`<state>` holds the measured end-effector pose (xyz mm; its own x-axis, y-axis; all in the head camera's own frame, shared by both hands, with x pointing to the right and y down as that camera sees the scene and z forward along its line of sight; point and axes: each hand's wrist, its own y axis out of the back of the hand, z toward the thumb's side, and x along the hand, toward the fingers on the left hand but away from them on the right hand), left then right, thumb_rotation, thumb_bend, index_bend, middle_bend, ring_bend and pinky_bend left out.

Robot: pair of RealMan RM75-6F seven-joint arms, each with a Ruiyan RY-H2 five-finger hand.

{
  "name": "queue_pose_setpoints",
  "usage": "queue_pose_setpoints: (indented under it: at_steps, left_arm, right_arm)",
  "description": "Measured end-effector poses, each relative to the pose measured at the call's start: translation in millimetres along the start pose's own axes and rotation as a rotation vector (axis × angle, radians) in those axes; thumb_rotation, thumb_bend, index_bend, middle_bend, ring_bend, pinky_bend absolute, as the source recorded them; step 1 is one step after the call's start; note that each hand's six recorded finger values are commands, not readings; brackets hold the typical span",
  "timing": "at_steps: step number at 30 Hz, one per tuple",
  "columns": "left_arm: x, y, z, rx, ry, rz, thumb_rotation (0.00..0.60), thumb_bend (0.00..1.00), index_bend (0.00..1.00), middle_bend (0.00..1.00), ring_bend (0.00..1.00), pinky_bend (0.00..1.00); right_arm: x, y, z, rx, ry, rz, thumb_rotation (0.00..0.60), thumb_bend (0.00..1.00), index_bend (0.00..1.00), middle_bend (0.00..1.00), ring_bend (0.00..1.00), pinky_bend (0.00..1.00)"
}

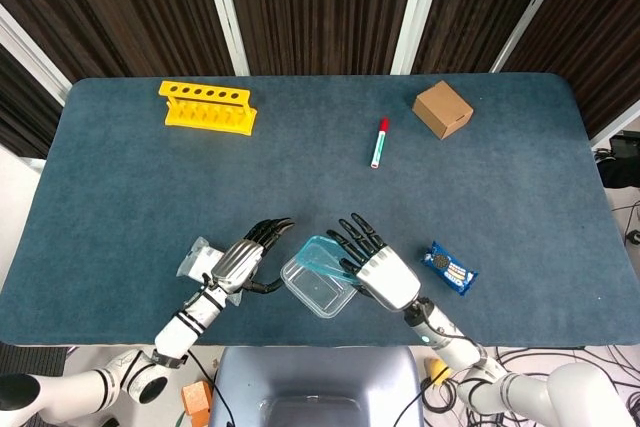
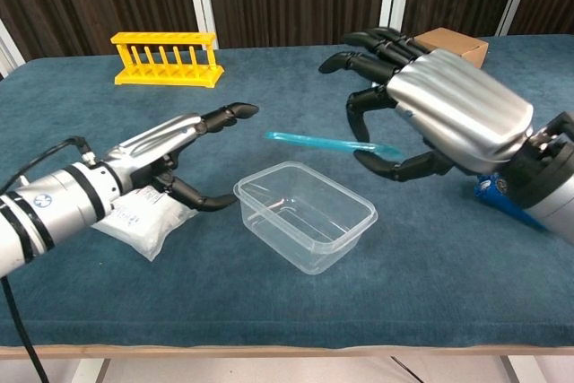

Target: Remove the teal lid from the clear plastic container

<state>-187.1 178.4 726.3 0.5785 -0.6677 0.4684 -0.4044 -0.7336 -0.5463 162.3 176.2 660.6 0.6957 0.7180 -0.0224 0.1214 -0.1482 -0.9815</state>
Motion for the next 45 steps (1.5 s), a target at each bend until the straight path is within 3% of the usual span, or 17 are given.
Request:
queue_pose_setpoints:
  at_steps: [8, 11, 14, 16, 18, 24, 31, 34, 39, 45]
  left_arm:
    - [-15.3, 32.3, -21.8, 0.070, 0.044, 0.042, 0.599, 0.27, 0.00, 0.00, 0.00, 0.02]
    - [-17.6, 36.3, -27.1, 0.052, 0.062, 0.049, 0.600, 0.27, 0.00, 0.00, 0.00, 0.02]
    - [-17.8, 32.1, -28.4, 0.057, 0.065, 0.035, 0.599, 0.27, 0.00, 0.00, 0.00, 0.02]
    - [-18.0, 29.6, -28.0, 0.076, 0.063, 0.029, 0.600, 0.27, 0.00, 0.00, 0.00, 0.02]
    - [-18.3, 27.7, -27.7, 0.096, 0.062, 0.027, 0.600, 0.27, 0.00, 0.00, 0.00, 0.02]
    - [-20.0, 25.7, -27.5, 0.134, 0.068, 0.030, 0.600, 0.27, 0.00, 0.00, 0.00, 0.01]
    - [-26.3, 30.3, -23.0, 0.156, 0.060, 0.023, 0.600, 0.27, 0.00, 0.00, 0.00, 0.01]
    - [-33.2, 36.0, -21.2, 0.182, 0.051, 0.015, 0.600, 0.27, 0.00, 0.00, 0.00, 0.01]
    - [-55.5, 49.4, -21.6, 0.239, 0.053, 0.004, 0.600, 0.28, 0.00, 0.00, 0.00, 0.02]
    - [-112.2, 70.3, -35.1, 0.412, 0.117, -0.011, 0.600, 0.28, 0.00, 0.00, 0.00, 0.00]
  right_arm:
    - [13.1, 12.7, -59.8, 0.167, -0.075, 0.029, 0.600, 0.49, 0.72, 0.15, 0.00, 0.00]
    - [19.5, 5.6, -78.0, 0.197, -0.132, 0.079, 0.600, 0.49, 0.55, 0.13, 0.00, 0.00]
    - [24.7, -8.5, -89.2, 0.189, -0.189, 0.151, 0.600, 0.46, 0.29, 0.05, 0.00, 0.00]
    - [27.8, -19.0, -92.9, 0.171, -0.221, 0.202, 0.600, 0.36, 0.10, 0.01, 0.00, 0.00]
    - [30.9, -31.7, -94.3, 0.131, -0.257, 0.261, 0.600, 0.26, 0.01, 0.00, 0.00, 0.00]
    - [31.3, -47.8, -75.8, -0.014, -0.298, 0.353, 0.600, 0.12, 0.00, 0.00, 0.00, 0.00]
    - [41.9, -35.2, -59.5, -0.086, -0.262, 0.441, 0.600, 0.10, 0.00, 0.00, 0.00, 0.00]
    - [49.0, -21.0, -54.5, -0.128, -0.249, 0.479, 0.600, 0.10, 0.00, 0.00, 0.00, 0.00]
    - [70.8, 21.6, -58.1, -0.173, -0.256, 0.513, 0.600, 0.10, 0.00, 0.00, 0.00, 0.00]
    - [145.2, 80.8, -93.6, -0.065, -0.414, 0.515, 0.600, 0.10, 0.00, 0.00, 0.00, 0.00]
